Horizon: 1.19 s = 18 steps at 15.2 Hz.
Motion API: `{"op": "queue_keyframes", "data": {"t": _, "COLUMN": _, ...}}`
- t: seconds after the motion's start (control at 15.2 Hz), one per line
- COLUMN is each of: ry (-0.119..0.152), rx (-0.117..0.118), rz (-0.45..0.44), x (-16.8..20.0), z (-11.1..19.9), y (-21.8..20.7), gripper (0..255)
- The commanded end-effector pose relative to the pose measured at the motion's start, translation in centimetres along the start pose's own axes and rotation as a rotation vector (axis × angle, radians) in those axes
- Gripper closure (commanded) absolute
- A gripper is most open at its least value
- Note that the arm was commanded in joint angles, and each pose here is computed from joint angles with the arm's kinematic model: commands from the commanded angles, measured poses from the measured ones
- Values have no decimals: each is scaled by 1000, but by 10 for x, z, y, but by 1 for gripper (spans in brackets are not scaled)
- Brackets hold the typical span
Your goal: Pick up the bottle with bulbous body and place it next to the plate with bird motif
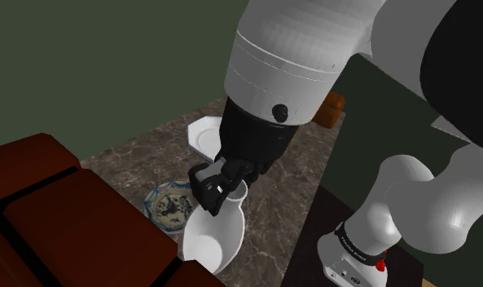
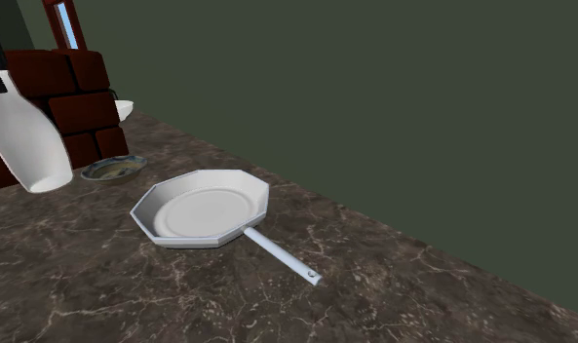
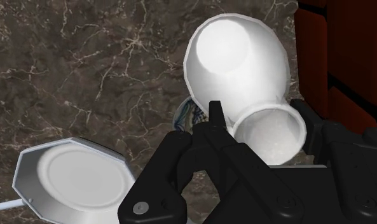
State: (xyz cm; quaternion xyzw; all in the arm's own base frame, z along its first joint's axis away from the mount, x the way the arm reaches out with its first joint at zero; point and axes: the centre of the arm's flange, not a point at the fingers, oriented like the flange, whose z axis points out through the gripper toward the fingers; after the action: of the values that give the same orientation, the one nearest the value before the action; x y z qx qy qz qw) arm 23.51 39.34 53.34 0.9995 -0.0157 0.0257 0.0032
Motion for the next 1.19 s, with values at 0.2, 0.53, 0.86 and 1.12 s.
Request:
{"op": "queue_keyframes", "data": {"t": 0.2, "ry": 1, "rx": 1, "rz": 0, "x": -1, "z": 13, "y": 0, "gripper": 255}}
{"op": "queue_keyframes", "data": {"t": 0.53, "ry": 1, "rx": 1, "rz": 0, "x": -1, "z": 13, "y": 0, "gripper": 255}}
{"op": "queue_keyframes", "data": {"t": 0.86, "ry": 1, "rx": 1, "rz": 0, "x": -1, "z": 13, "y": 0, "gripper": 0}}
{"op": "queue_keyframes", "data": {"t": 1.12, "ry": 1, "rx": 1, "rz": 0, "x": -1, "z": -27, "y": 0, "gripper": 0}}
